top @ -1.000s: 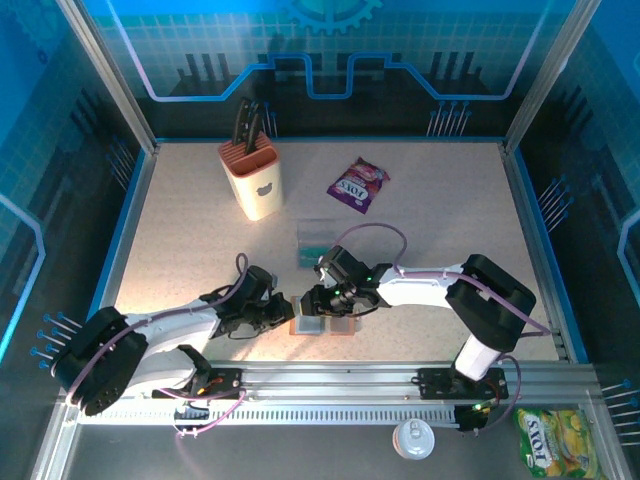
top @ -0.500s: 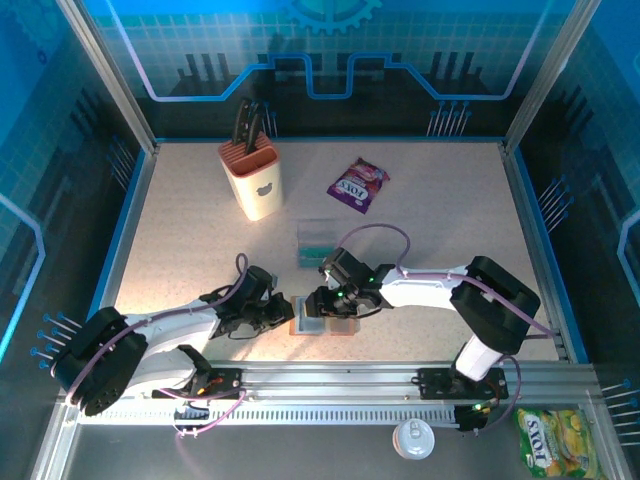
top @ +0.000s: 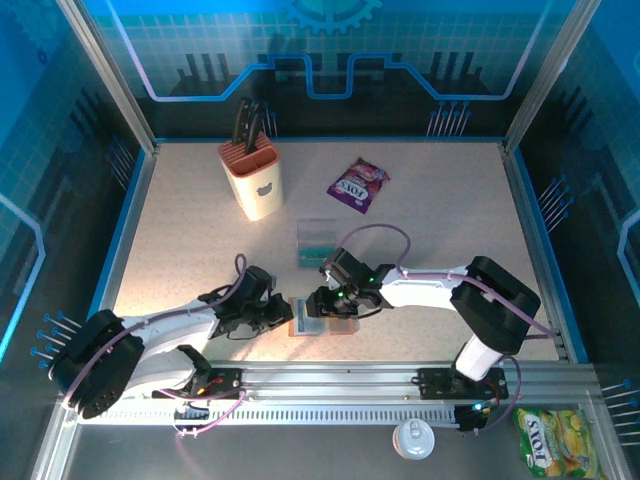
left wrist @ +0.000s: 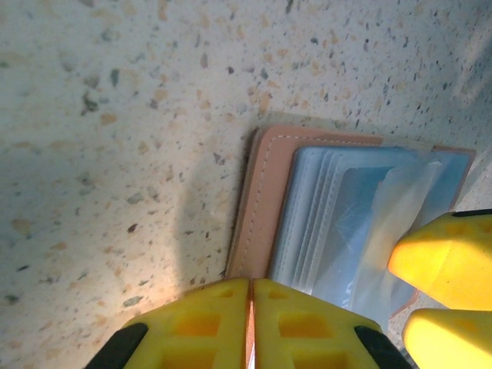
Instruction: Take the credit cards out of the card holder
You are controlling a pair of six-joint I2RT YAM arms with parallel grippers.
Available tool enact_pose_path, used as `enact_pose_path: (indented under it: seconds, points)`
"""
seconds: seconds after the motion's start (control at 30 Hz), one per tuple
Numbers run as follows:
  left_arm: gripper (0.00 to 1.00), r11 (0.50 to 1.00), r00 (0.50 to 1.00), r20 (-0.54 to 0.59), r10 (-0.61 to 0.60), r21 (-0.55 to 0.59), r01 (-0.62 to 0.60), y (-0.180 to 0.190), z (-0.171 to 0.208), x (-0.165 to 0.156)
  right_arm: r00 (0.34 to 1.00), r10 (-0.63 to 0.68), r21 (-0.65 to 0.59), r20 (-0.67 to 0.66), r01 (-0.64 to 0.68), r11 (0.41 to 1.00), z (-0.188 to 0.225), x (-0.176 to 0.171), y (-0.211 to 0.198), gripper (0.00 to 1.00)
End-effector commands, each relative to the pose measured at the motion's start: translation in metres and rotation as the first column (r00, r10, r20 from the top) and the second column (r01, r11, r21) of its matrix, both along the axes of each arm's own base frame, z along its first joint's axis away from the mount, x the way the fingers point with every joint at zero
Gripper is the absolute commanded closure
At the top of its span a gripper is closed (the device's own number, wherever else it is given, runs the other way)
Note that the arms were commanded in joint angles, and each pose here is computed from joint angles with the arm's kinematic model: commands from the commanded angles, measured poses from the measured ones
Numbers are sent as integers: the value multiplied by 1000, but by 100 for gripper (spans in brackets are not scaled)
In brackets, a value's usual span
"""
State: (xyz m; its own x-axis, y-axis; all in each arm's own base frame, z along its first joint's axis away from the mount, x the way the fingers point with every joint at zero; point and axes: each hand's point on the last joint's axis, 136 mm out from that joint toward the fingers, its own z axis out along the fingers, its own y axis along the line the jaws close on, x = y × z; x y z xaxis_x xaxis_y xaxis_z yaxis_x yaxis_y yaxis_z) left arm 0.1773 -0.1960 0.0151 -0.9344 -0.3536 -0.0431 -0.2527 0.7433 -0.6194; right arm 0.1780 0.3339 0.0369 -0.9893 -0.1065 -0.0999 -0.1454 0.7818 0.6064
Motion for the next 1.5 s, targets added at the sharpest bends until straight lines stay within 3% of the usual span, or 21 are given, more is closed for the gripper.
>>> enact_pose_path:
  seconds: [0.0, 0.67, 1.47]
  points:
    - [88, 1000, 1000, -11, -2, 19, 2, 4, 5, -3, 1000, -12, -30, -8, 12, 999, -5, -2, -11, 54]
    - [80, 993, 1000, -10, -8, -116, 7, -23, 26, 11, 1000, -7, -19, -7, 7, 1000, -5, -3, -10, 54]
    - [79, 992, 1000, 0, 2, -124, -2, -23, 31, 12, 1000, 0, -19, -19, 0, 1000, -9, -5, -10, 54]
